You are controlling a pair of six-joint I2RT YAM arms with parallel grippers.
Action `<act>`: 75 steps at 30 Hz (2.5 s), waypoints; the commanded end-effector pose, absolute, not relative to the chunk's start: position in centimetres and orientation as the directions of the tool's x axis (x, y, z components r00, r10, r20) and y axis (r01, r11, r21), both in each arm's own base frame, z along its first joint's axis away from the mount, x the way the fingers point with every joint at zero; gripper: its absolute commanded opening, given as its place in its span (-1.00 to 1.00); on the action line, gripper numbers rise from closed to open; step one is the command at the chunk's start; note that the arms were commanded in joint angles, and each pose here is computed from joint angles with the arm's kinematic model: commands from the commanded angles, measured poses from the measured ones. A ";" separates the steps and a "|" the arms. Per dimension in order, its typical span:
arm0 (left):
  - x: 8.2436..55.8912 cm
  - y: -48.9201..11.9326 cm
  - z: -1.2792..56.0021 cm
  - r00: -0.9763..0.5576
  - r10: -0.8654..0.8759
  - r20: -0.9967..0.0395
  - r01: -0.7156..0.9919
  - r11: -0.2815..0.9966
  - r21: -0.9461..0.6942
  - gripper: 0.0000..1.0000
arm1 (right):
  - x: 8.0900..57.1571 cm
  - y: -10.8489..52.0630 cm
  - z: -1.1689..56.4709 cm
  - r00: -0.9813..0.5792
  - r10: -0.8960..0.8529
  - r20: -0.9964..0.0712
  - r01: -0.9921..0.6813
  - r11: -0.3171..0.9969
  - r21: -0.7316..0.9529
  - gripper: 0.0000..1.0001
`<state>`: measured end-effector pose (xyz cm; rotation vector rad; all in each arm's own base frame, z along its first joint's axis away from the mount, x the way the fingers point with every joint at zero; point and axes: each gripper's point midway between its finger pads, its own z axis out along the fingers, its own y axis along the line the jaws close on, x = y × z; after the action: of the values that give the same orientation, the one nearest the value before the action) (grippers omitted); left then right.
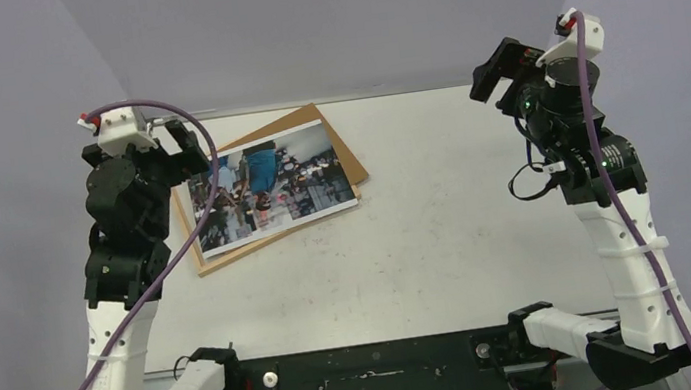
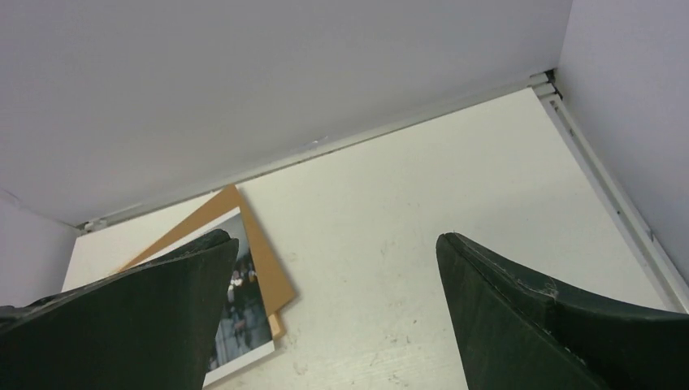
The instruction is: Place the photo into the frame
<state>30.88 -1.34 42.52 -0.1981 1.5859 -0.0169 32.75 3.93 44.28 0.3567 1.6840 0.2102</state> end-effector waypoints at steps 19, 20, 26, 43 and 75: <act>32.9 -5.6 33.8 -0.242 -0.259 -0.935 -0.004 0.964 -0.266 0.94 | 38.1 18.6 27.5 -0.651 0.467 -0.598 -0.035 0.769 0.638 0.87; 32.8 -6.1 33.3 -0.259 -0.266 -0.929 0.012 0.960 -0.278 0.94 | 38.2 20.0 26.5 -0.674 0.466 -0.573 -0.041 0.751 0.659 0.84; 31.7 -7.5 30.1 -0.335 -0.366 -0.868 0.013 0.919 -0.393 0.94 | 39.1 24.3 19.0 -0.759 0.483 -0.437 0.076 0.732 0.677 0.68; 29.6 -8.3 20.1 -0.507 -0.483 -0.713 -0.124 0.860 -0.495 0.94 | 38.7 28.1 6.0 -0.879 0.424 -0.216 0.154 0.683 0.714 0.34; 30.8 -8.3 19.2 -0.524 -0.487 -0.698 -0.158 0.862 -0.482 0.94 | 41.6 28.9 2.3 -0.812 0.555 -0.179 0.212 0.567 0.796 -0.51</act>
<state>29.73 -8.17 16.41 -0.4769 2.2056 -0.4227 41.48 29.97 2.80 0.6351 2.4083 1.2022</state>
